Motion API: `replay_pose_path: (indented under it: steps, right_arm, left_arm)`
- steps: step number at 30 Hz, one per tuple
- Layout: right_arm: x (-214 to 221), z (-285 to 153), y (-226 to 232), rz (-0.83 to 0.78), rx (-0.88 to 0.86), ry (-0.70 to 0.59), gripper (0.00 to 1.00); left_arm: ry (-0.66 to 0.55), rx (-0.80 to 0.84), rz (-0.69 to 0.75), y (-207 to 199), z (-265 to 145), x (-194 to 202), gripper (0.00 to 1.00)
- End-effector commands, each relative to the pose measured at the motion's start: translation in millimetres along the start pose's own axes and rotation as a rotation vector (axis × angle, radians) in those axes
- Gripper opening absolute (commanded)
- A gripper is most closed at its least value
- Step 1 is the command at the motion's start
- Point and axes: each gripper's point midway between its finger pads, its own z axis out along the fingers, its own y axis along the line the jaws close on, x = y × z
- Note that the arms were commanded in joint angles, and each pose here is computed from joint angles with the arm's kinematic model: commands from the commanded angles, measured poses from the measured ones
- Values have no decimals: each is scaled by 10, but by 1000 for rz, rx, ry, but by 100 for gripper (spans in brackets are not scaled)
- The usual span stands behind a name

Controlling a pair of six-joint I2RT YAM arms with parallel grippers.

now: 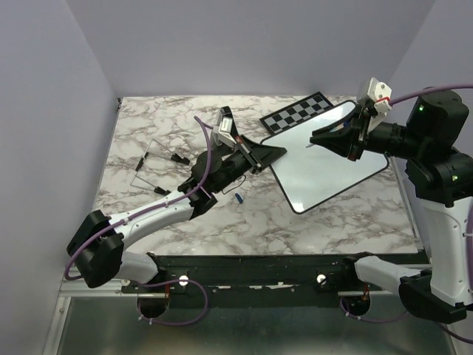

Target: Write a sentence on the whiteboard

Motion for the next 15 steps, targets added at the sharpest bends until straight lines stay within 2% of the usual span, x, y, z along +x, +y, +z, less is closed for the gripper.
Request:
replay_pose_path:
  steps: [1, 6, 10, 15]
  right_arm:
    - [60, -56, 121, -18, -52, 11, 1]
    - [69, -41, 93, -9, -50, 15, 1]
    - [74, -61, 45, -66, -32, 33, 1]
    - [95, -22, 180, -43, -122, 11, 0]
  left_arm:
    - [-90, 152, -23, -433, -81, -198, 0]
    - [-62, 104, -31, -359, -88, -137, 0]
    - [-70, 76, 4, -368, -122, -162, 0]
    - [-52, 87, 15, -407, -150, -133, 0]
